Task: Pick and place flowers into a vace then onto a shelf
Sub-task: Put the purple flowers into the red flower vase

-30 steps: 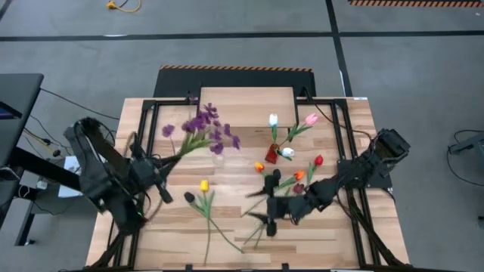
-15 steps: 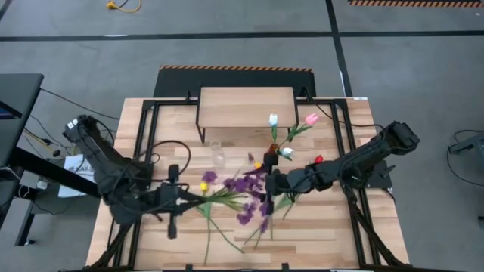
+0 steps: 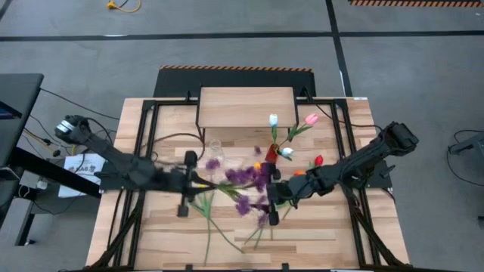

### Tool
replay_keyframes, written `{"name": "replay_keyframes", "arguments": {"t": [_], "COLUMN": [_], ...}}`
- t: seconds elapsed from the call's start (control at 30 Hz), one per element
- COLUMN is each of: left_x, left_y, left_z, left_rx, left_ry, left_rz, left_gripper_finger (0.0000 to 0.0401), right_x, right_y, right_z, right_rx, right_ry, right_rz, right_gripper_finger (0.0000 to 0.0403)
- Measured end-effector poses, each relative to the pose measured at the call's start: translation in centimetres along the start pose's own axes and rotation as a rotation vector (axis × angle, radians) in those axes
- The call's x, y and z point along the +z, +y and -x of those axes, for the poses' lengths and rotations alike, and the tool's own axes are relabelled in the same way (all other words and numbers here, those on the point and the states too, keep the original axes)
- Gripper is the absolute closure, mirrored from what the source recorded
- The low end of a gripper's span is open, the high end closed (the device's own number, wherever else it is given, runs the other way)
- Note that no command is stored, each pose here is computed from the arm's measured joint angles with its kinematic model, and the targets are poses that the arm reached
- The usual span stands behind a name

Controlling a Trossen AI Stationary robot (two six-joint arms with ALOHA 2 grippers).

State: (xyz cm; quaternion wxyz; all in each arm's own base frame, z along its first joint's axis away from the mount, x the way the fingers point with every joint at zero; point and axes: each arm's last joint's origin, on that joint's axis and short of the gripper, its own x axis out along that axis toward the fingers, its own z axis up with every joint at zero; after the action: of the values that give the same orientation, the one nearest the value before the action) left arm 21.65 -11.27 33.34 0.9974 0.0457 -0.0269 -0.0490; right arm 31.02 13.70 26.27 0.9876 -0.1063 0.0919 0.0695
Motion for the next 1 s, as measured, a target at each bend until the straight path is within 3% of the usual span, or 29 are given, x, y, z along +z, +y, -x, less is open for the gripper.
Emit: {"name": "replay_keyframes", "arguments": {"t": [0.2,0.37,0.63,1.0], "left_x": [-1.5,-3.5,-4.9,-5.2], "left_y": [3.4,4.0,3.6,3.5], "left_z": [3.6,5.0,4.5,4.3], "left_rx": [-0.175,-0.186,-0.209,-0.221], "left_ry": [-0.251,-0.331,-0.307,-0.289], "left_rz": [0.012,-0.049,-0.119,-0.116], "left_gripper_finger": [0.0401,0.0401,0.0395,0.0394], "right_x": [0.8,1.7,0.8,1.4], "right_y": [-0.3,-1.5,-3.4,-2.9], "right_z": [0.0,-0.2,-3.6,-8.5], "right_rx": [-0.02,-0.068,-0.165,-0.102], "right_ry": [-0.084,-0.188,-0.293,-0.325], "right_rz": [0.01,0.011,-0.024,0.08], "right_gripper_finger": [0.0159,0.0159,0.0159,0.0159]}}
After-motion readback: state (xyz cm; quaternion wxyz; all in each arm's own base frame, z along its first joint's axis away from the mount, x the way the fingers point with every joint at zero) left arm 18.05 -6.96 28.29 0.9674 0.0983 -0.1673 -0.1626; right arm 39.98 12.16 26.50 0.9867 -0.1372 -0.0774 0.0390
